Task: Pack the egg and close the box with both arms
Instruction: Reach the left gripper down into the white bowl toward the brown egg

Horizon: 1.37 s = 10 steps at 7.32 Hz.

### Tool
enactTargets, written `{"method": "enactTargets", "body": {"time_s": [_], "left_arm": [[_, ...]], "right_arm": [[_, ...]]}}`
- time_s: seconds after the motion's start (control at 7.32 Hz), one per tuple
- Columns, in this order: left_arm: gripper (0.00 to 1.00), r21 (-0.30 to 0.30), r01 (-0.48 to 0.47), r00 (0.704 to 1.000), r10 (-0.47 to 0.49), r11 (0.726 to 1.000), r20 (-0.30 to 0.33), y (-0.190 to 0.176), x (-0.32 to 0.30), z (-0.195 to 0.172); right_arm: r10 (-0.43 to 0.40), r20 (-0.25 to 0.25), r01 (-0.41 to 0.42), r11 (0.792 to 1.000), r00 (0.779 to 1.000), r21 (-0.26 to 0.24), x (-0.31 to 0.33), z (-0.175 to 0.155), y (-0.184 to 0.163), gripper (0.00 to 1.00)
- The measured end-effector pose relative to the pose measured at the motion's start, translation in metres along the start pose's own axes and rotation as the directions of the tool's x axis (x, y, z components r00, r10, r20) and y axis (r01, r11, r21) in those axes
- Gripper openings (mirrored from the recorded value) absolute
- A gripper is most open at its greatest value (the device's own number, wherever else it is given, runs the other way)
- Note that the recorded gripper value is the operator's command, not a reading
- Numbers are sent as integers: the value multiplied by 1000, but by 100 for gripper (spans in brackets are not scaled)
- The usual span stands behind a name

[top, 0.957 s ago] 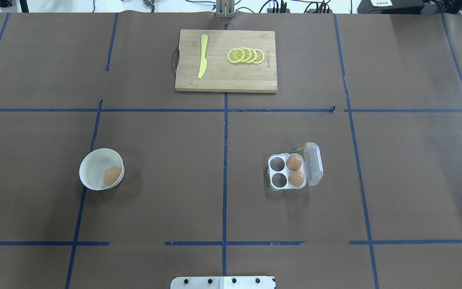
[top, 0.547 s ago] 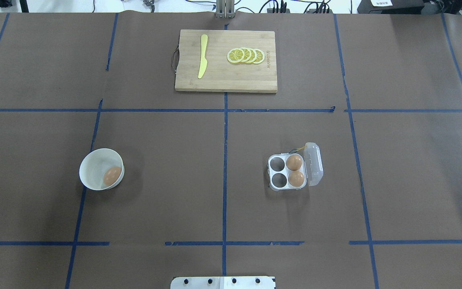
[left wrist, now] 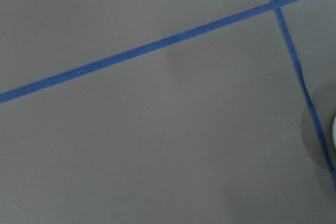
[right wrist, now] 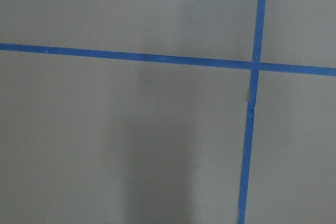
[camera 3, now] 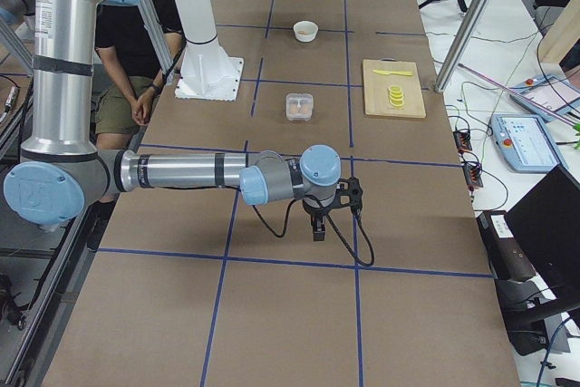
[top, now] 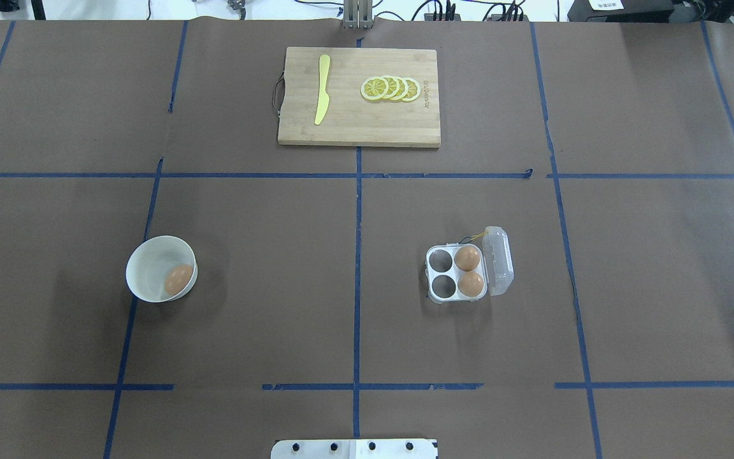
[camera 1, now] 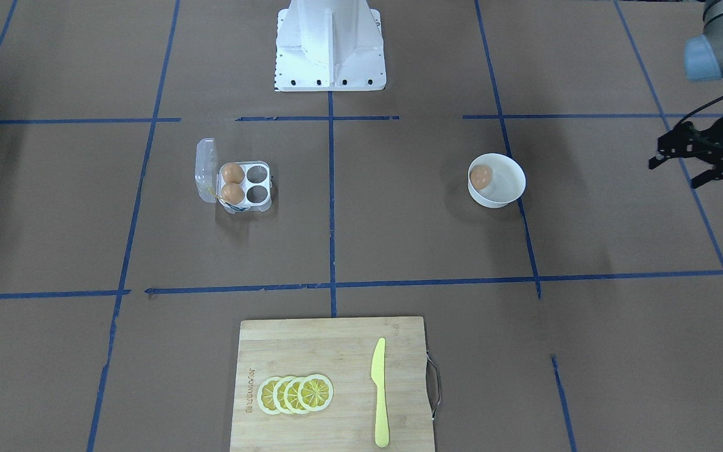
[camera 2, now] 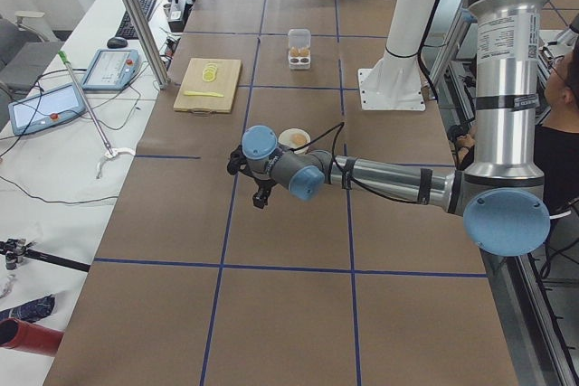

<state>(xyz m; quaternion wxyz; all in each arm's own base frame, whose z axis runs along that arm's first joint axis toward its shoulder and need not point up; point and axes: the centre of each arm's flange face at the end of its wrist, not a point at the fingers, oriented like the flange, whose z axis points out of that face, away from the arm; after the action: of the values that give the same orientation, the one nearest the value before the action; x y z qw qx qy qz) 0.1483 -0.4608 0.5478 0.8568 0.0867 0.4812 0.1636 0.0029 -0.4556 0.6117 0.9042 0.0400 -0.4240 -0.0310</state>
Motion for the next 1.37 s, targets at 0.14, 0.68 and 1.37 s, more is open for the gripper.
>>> {"method": "enactTargets", "body": {"time_s": [0.14, 0.68, 1.37], "left_arm": [[96, -13, 6, 999, -6, 1000, -38, -2, 34, 26], [82, 1, 57, 993, -56, 998, -102, -56, 148, 69], [71, 18, 15, 998, -14, 1000, -68, -59, 199, 106]], "right_arm": [[-5, 2, 5, 1000, 1000, 0, -2, 0, 0, 100], [-59, 29, 59, 998, 998, 19, -16, 5, -3, 100], [-64, 50, 63, 998, 997, 11, -20, 8, -3, 100]]}}
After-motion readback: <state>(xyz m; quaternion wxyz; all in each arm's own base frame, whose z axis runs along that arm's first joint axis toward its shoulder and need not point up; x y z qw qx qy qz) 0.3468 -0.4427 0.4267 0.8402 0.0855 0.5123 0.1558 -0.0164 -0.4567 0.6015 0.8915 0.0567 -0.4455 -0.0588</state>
